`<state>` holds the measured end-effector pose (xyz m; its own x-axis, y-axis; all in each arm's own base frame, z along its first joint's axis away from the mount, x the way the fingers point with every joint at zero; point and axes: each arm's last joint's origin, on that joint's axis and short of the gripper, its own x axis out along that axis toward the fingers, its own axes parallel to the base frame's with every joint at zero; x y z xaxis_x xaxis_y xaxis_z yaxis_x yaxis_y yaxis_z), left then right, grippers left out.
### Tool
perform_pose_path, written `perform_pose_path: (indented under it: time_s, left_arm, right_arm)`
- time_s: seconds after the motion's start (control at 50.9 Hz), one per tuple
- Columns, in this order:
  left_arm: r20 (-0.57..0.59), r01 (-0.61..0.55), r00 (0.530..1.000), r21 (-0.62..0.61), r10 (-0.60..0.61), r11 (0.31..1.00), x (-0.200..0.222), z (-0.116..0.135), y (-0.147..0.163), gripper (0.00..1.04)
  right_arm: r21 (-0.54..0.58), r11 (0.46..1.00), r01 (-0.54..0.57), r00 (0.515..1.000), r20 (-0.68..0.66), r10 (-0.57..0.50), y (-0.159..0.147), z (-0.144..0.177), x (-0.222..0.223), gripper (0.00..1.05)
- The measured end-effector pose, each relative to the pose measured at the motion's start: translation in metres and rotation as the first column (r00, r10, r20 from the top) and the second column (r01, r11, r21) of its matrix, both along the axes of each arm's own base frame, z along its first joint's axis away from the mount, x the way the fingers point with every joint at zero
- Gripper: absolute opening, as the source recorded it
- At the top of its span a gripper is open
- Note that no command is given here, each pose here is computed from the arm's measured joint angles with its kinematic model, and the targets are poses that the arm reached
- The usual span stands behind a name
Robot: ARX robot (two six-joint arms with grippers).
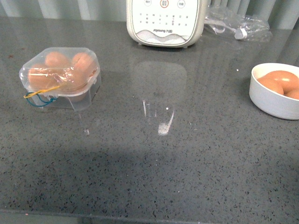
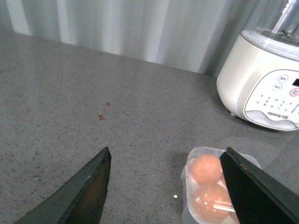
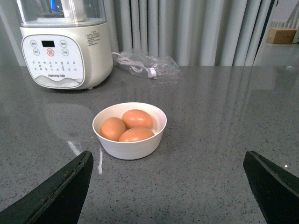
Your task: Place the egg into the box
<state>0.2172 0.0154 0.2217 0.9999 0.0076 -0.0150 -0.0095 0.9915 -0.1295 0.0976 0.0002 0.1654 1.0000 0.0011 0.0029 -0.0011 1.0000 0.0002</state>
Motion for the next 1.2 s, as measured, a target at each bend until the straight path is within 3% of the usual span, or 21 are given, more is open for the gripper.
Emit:
perform_pose_path:
  time_s: [0.197, 0.354, 0.943, 1.199]
  left_arm:
    - [0.005, 0.008, 1.0, 0.107, -0.008, 0.994, -0.031, -0.021, -0.015, 0.28]
    - [0.012, 0.006, 1.0, 0.113, -0.008, 0.994, -0.044, -0.029, -0.015, 0.03]
    - [0.013, 0.005, 1.0, 0.122, -0.007, 0.993, -0.082, -0.05, -0.015, 0.04]
    - [0.037, 0.002, 0.999, 0.123, -0.007, 0.992, -0.089, -0.047, -0.015, 0.04]
  right_arm:
    - [0.0, 1.0, 0.0, 1.0, 0.0, 0.0, 0.0, 0.0, 0.0, 0.97]
    - [0.0, 1.0, 0.0, 1.0, 0.0, 0.0, 0.0, 0.0, 0.0, 0.97]
    - [0.0, 1.0, 0.0, 1.0, 0.0, 0.0, 0.0, 0.0, 0.0, 0.97]
    - [0.0, 1.0, 0.0, 1.0, 0.0, 0.0, 0.0, 0.0, 0.0, 0.97]
